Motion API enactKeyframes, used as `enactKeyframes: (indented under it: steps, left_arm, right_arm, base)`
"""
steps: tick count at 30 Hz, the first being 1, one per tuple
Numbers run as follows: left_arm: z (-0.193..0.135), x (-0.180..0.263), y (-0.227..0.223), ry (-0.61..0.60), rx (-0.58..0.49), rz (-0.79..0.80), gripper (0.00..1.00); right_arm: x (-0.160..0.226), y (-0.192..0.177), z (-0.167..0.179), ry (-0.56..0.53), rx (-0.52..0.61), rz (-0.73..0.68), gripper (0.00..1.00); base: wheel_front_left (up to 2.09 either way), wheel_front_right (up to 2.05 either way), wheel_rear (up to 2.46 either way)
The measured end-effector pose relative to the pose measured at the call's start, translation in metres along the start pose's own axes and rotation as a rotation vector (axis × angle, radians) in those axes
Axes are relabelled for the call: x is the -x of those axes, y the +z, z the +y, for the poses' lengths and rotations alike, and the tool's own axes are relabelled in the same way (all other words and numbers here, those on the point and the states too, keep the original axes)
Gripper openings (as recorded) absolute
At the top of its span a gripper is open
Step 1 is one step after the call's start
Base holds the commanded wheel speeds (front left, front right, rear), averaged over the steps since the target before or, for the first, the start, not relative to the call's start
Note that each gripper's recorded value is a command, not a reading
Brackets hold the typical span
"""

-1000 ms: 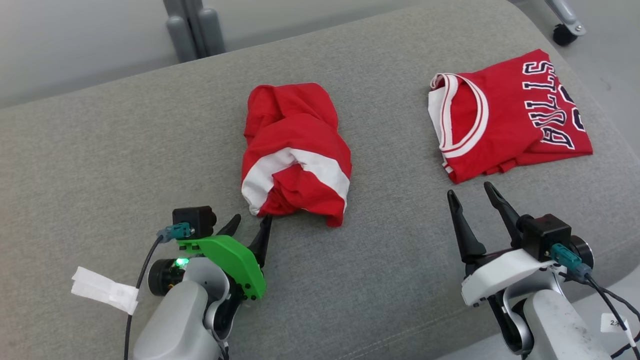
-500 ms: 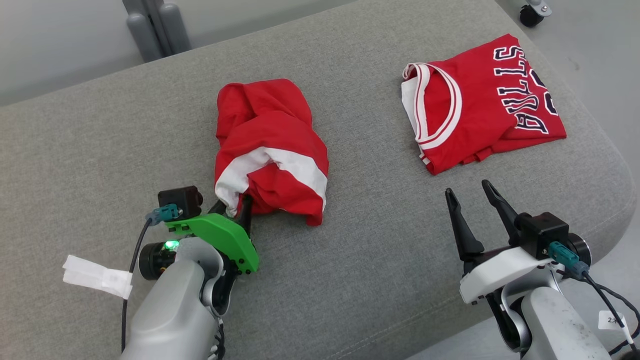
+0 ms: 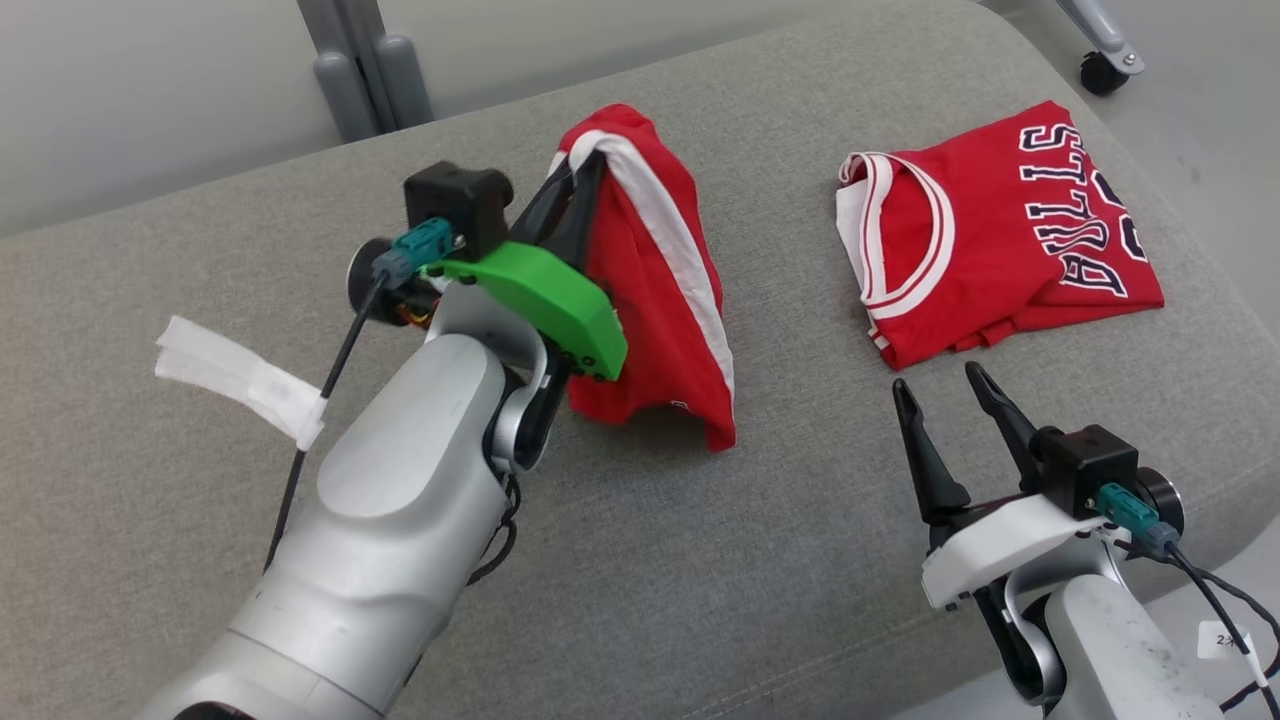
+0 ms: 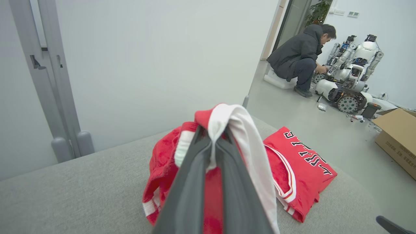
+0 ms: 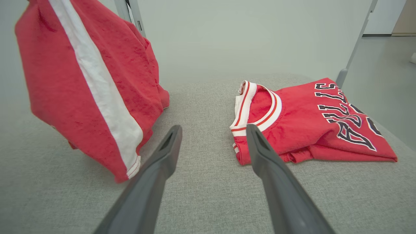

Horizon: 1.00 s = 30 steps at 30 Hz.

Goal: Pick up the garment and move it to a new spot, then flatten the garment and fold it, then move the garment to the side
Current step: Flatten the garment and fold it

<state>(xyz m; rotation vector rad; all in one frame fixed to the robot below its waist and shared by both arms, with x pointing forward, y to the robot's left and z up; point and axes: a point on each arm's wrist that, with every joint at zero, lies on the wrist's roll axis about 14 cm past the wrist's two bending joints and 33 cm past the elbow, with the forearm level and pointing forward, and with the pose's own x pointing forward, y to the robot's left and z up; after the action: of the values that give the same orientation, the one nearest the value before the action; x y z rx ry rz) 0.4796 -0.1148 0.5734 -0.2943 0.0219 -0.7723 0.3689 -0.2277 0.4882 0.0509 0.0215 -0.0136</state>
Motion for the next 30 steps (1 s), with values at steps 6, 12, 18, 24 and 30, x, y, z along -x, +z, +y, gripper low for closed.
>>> enactKeyframes:
  steps: [6, 12, 18, 24, 30]
  left_arm:
    - [-0.047, -0.005, 0.058, -0.113, -0.021, -0.155, 0.0]
    - [-0.016, 0.006, 0.029, 0.016, -0.125, -0.076, 0.0]
    - [0.085, 0.077, -0.056, 0.275, -0.191, 0.177, 0.0]
    - [0.121, 0.145, -0.106, 0.379, -0.239, 0.346, 0.0]
    - [0.136, 0.183, -0.122, 0.46, -0.228, 0.397, 0.49]
  right_arm:
    - [-0.003, 0.003, 0.007, 0.02, -0.005, -0.008, 1.0]
    - [-0.012, 0.002, 0.021, 0.057, -0.017, -0.011, 1.0]
    - [-0.024, 0.0, 0.035, 0.101, -0.023, -0.011, 1.0]
    - [-0.036, -0.002, 0.056, 0.161, -0.026, -0.009, 1.0]
    - [-0.045, -0.004, 0.079, 0.228, -0.029, -0.001, 1.0]
  base:
    - [0.0, 0.0, 0.0]
    - [0.0, 0.0, 0.0]
    - [0.0, 0.0, 0.0]
    - [0.0, 0.0, 0.0]
    - [0.0, 0.0, 0.0]
